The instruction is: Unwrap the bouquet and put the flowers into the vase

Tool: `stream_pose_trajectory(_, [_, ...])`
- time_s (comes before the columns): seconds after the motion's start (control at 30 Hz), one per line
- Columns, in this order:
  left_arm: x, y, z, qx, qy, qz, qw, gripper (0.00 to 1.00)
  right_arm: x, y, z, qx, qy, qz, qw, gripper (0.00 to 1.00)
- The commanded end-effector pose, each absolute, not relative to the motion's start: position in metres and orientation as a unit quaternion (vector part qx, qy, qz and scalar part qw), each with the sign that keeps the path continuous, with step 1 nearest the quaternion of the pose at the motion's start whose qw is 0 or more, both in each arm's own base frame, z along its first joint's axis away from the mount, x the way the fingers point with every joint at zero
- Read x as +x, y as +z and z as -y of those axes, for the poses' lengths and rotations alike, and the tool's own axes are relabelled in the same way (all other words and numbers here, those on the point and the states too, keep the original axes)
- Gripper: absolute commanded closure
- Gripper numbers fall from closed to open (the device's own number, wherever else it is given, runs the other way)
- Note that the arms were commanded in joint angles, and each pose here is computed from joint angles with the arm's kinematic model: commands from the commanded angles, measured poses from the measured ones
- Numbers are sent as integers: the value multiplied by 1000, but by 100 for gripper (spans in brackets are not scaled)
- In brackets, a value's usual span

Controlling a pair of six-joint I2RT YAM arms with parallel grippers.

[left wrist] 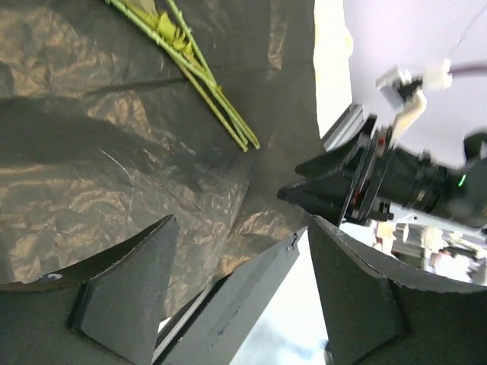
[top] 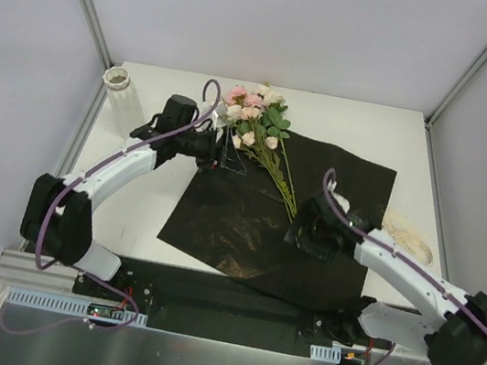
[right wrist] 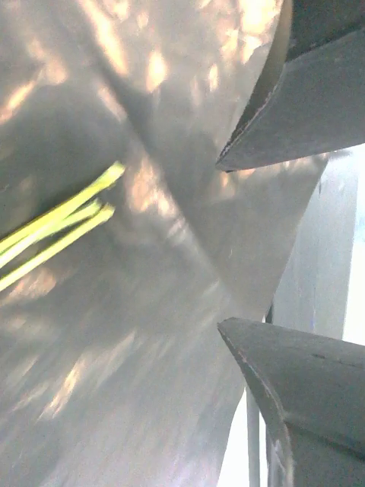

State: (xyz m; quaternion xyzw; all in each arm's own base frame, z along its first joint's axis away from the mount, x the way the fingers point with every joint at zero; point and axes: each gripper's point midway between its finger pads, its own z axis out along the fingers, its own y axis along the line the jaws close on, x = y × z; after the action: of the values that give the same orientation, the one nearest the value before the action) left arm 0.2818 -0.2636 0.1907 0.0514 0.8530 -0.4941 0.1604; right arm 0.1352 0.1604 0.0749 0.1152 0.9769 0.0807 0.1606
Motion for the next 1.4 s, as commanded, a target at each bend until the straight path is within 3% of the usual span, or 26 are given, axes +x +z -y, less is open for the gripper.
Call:
stream_pose_trajectory(0.0, [296,248,248,70,-468,-832,291,29,240,141,-229,40,228,-946,227,19])
stream_pose_trajectory(0.1, [297,300,243,78,-467,-809,348,25,307,183,-260,-31,233,-925,298,18])
stream_pose_trajectory(0.23, [303,363,227,89,-436,-777,445,21,392,205,-265,-20,214,-908,359,18])
stream_pose_trajectory(0.37, [317,391,206,93,-373,-759,526,17,451,208,-250,8,284,-878,386,29])
stream_pose_trajectory(0.53, [330,370,192,108,-310,-771,546,17,447,163,-243,-97,266,-890,357,31])
stream_pose_trajectory(0.57, [333,365,190,107,-303,-774,546,10,448,155,-239,-96,249,-897,351,32])
stream_pose_trajectory(0.63, [338,347,187,107,-287,-784,541,9,445,130,-231,-123,219,-910,329,34])
stream_pose_trajectory(0.97, [337,302,201,114,-310,-809,486,17,446,91,-231,-176,169,-926,287,57])
stream_pose_trajectory(1.37, [331,294,215,124,-330,-812,465,18,444,67,-230,-208,83,-939,261,57])
